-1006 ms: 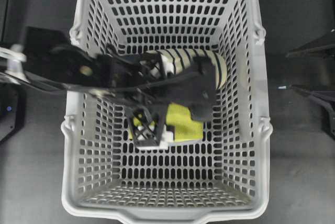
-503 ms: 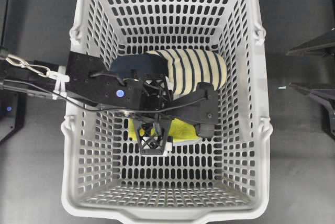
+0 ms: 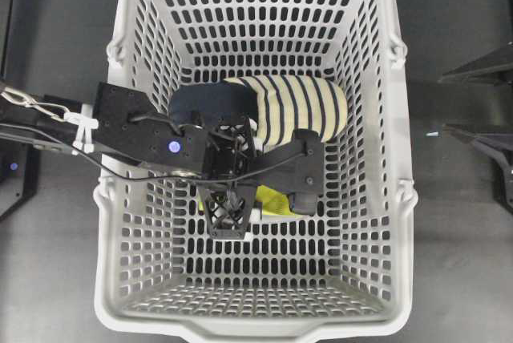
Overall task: Pick up the yellow cloth from the shopping basket with the left arm.
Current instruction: 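Lower the open left gripper onto the yellow cloth beside the slipper, then close the left gripper on the yellow cloth and lift it, then hold the yellow cloth raised in the left gripper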
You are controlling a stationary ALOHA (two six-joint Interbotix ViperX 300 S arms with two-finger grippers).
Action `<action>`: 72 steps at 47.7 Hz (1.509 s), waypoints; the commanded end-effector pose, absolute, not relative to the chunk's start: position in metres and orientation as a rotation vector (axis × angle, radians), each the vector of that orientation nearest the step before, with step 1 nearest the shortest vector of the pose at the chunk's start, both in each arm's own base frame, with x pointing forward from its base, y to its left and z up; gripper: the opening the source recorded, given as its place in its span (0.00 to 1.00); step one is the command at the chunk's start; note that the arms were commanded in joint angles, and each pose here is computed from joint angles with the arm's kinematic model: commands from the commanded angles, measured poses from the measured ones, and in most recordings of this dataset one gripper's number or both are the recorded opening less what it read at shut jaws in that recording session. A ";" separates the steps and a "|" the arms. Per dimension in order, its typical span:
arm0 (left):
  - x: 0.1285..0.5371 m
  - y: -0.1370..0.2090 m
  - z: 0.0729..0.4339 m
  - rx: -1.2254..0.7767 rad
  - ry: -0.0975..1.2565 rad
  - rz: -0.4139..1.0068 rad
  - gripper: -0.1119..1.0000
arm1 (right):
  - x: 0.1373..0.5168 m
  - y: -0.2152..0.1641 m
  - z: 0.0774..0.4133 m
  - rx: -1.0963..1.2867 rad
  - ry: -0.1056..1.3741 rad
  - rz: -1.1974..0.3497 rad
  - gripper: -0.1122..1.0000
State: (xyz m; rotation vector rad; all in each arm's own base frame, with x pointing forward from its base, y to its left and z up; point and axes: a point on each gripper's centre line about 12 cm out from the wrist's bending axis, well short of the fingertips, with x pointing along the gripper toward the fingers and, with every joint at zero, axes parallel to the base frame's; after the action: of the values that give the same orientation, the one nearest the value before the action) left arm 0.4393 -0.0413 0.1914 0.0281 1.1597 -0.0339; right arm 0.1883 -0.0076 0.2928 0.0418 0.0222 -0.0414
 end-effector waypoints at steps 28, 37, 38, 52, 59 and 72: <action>0.446 -0.042 0.337 0.017 0.988 -0.033 0.28 | 0.189 -0.008 0.292 0.048 0.019 -0.045 0.72; 0.435 -0.040 0.396 0.013 1.014 -0.023 0.28 | 0.189 -0.008 0.291 0.048 0.022 -0.045 0.72; 0.434 -0.040 0.401 0.013 1.015 -0.022 0.28 | 0.189 -0.008 0.292 0.048 0.019 -0.043 0.72; 0.429 -0.039 0.419 0.011 1.038 -0.017 0.28 | 0.189 -0.008 0.291 0.048 0.020 -0.045 0.72; 0.429 -0.039 0.418 0.011 1.040 -0.017 0.28 | 0.189 -0.008 0.292 0.049 0.019 -0.043 0.72; 0.429 -0.038 0.418 0.012 1.041 -0.016 0.28 | 0.189 -0.008 0.292 0.048 0.019 -0.045 0.72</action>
State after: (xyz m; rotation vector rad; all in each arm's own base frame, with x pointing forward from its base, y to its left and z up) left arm 0.4337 -0.0394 0.4037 0.0134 1.0798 -0.0184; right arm 0.1872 -0.0079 0.2876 0.0451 0.0328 -0.0432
